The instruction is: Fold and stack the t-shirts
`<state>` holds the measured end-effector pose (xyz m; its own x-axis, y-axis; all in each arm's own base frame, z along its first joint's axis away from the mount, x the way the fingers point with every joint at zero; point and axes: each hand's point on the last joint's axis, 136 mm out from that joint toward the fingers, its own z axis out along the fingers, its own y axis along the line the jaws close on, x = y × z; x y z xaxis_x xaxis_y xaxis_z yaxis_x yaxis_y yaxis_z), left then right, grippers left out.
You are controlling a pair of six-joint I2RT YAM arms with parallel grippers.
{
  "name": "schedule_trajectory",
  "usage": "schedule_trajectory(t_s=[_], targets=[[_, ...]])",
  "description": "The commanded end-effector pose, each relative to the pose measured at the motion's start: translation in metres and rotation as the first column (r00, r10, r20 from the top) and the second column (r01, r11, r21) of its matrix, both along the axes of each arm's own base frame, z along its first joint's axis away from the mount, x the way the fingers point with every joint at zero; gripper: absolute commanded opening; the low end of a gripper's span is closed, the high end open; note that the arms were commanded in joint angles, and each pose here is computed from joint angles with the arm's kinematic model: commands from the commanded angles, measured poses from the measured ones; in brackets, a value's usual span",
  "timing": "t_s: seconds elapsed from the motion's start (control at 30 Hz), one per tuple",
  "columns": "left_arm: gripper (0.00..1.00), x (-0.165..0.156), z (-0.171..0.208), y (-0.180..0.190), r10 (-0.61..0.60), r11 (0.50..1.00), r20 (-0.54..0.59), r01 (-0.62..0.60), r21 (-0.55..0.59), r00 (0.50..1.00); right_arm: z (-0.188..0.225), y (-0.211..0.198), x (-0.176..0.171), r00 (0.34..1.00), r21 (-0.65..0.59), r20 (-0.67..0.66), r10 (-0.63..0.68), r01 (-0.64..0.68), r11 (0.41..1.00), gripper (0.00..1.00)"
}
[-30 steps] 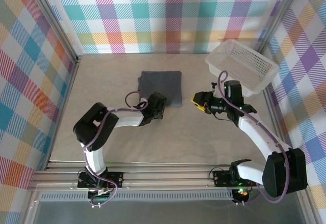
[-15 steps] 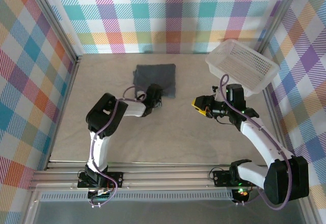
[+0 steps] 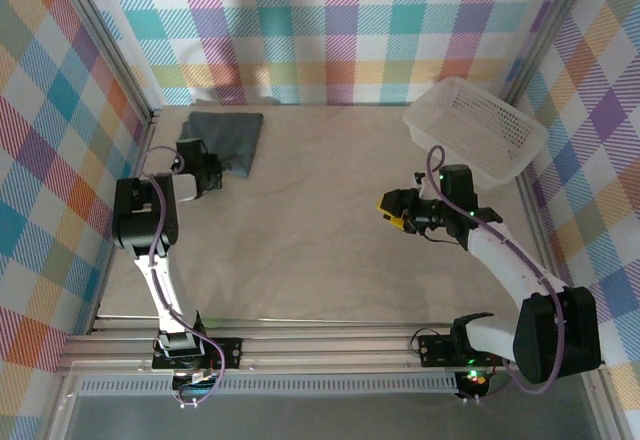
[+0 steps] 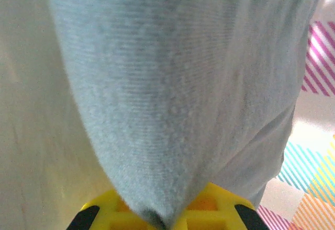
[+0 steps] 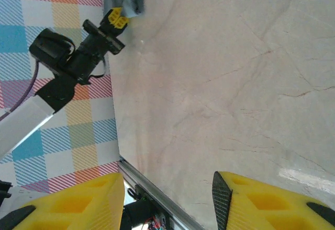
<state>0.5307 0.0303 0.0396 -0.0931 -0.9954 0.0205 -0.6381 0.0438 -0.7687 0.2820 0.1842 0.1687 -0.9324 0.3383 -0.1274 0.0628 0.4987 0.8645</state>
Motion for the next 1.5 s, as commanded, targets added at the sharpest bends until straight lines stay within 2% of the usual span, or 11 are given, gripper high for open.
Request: schedule_trajectory(t_s=[0.0, 0.43, 0.53, 0.57, 0.6, 0.67, 0.93, 1.07, 1.2, 1.37, 1.47], targets=[[0.0, 0.004, -0.015, 0.014, -0.098, 0.995, -0.049, 0.099, 0.026, 0.994, 0.014, 0.002, 0.011, 0.999, 0.005, 0.047, 0.007, -0.008, 1.0, 0.49], [0.03, 0.055, 0.014, 0.022, -0.147, 0.987, 0.041, 0.144, 0.07, 0.988, 0.032, -0.006, 0.014, 0.991, -0.043, 0.132, -0.015, 0.021, 0.999, 0.52], [0.7, 0.044, 0.051, 0.012, -0.187, 0.975, 0.082, 0.174, 0.136, 0.979, 0.054, -0.009, 0.019, 0.976, -0.042, 0.213, -0.041, 0.051, 0.998, 0.58], [0.91, 0.038, 0.066, 0.007, -0.211, 0.966, 0.092, 0.194, 0.169, 0.973, 0.059, -0.01, 0.021, 0.974, -0.046, 0.223, -0.049, 0.061, 0.997, 0.81], [1.0, 0.031, 0.082, 0.002, -0.241, 0.954, 0.094, 0.218, 0.206, 0.966, 0.065, -0.011, 0.023, 0.971, -0.048, 0.232, -0.053, 0.066, 0.997, 1.0], [1.0, 0.015, 0.108, -0.013, -0.301, 0.927, 0.076, 0.272, 0.259, 0.951, 0.073, -0.015, 0.027, 0.969, -0.069, 0.236, -0.076, 0.095, 0.993, 1.0], [1.0, -0.091, 0.186, -0.072, -0.405, 0.568, -0.213, 0.428, 0.704, 0.889, 0.085, -0.078, 0.034, 0.929, -0.426, 0.329, -0.167, 0.304, 0.852, 1.0], [1.0, -0.144, 0.184, -0.065, -0.327, 0.513, -0.248, 0.391, 0.764, 0.912, 0.061, -0.142, 0.034, 0.888, -0.66, 0.37, -0.272, 0.458, 0.596, 1.0], [1.0, -0.187, 0.165, -0.048, -0.294, 0.502, -0.173, 0.306, 0.809, 0.94, 0.031, -0.164, 0.044, 0.809, -0.677, 0.568, -0.153, 0.565, 0.472, 1.0], [1.0, -0.217, 0.13, -0.021, -0.27, 0.185, -0.352, 0.407, 0.894, 0.896, -0.015, -0.183, 0.049, 0.729, -0.668, 0.683, -0.051, 0.651, 0.362, 1.0], [1.0, -0.216, 0.098, -0.022, -0.329, 0.125, -0.407, 0.467, 0.876, 0.852, -0.052, -0.188, 0.055, 0.791, -0.725, 0.609, -0.063, 0.587, 0.361, 1.0]])
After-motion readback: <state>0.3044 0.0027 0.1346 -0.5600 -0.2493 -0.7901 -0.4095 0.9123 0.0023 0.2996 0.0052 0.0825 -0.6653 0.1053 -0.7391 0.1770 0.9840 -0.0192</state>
